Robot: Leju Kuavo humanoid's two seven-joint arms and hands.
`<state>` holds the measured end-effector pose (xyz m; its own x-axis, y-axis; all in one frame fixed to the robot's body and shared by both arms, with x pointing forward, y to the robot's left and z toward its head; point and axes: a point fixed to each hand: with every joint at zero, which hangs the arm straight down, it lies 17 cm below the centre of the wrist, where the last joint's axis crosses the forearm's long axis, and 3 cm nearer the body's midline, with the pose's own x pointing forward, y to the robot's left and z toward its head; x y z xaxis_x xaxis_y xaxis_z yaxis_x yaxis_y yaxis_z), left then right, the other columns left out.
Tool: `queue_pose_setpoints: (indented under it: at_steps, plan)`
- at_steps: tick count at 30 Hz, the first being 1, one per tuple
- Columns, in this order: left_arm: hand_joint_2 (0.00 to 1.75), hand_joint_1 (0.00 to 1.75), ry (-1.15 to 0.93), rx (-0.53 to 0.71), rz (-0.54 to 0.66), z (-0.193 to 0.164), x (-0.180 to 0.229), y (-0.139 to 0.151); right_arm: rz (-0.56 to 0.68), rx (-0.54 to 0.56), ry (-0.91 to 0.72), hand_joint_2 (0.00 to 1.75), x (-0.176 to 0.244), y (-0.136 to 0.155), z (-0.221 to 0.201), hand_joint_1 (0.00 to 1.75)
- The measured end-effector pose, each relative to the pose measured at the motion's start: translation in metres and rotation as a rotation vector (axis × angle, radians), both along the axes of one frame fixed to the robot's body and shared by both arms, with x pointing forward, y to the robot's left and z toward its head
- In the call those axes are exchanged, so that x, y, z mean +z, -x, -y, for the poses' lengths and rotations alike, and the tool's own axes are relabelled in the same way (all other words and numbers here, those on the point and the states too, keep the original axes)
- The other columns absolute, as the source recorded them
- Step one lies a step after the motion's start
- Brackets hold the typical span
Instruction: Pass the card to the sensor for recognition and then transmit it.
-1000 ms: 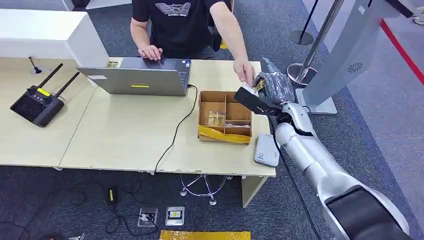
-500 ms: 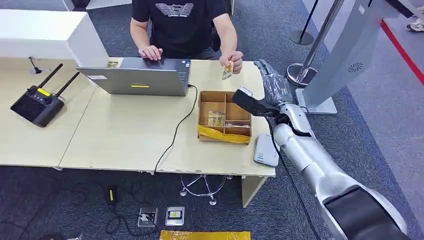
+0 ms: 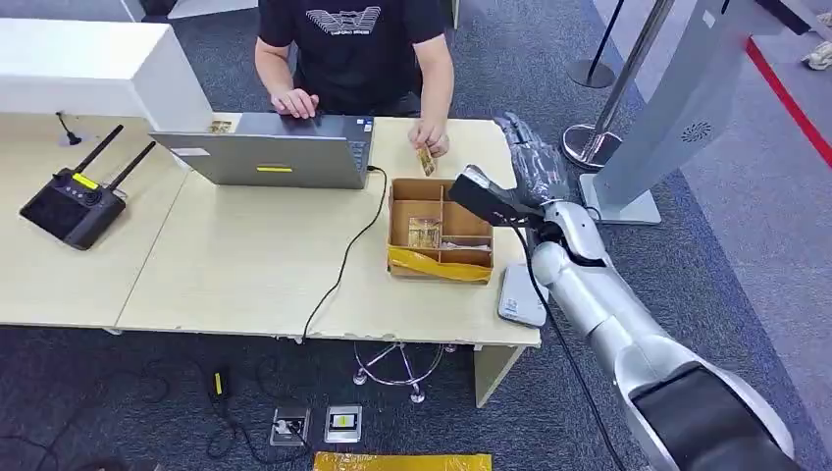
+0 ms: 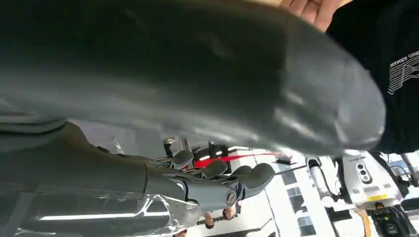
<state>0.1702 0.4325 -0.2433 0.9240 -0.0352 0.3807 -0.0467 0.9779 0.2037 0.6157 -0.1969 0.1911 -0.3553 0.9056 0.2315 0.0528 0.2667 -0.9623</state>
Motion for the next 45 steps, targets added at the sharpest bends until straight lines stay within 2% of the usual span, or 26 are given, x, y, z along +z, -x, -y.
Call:
queue_pose_setpoints:
  at_steps: [8, 14, 15, 19, 27, 35, 45]
  plan:
    - [0.00, 0.00, 0.001, 0.011, -0.024, -0.002, -0.005, 0.019, -0.038, -0.028, -0.001, 0.00, -0.003, 0.003, 0.028, 0.00]
    - [0.00, 0.00, 0.000, 0.021, -0.026, -0.003, -0.005, 0.021, -0.054, -0.071, -0.015, 0.00, -0.001, 0.007, 0.053, 0.00]
    - [0.00, 0.00, 0.001, 0.024, -0.026, -0.002, -0.005, 0.021, -0.062, -0.080, -0.020, 1.75, -0.002, 0.008, 0.058, 0.00]
    - [0.00, 0.00, -0.002, 0.043, -0.030, -0.004, -0.006, 0.025, -0.063, -0.121, -0.038, 1.75, 0.005, 0.016, 0.082, 0.00]
    - [0.00, 0.00, -0.008, 0.080, -0.035, -0.007, -0.006, 0.027, -0.031, -0.175, -0.039, 1.75, 0.013, 0.047, 0.093, 0.00]
    - [0.00, 0.00, -0.010, 0.093, -0.036, -0.007, -0.007, 0.027, 0.022, -0.190, 0.015, 1.75, 0.029, 0.079, 0.084, 0.00]
    - [0.00, 0.00, -0.003, 0.096, -0.037, -0.002, -0.008, 0.027, 0.052, -0.195, 0.100, 1.75, 0.029, 0.112, 0.061, 0.00]
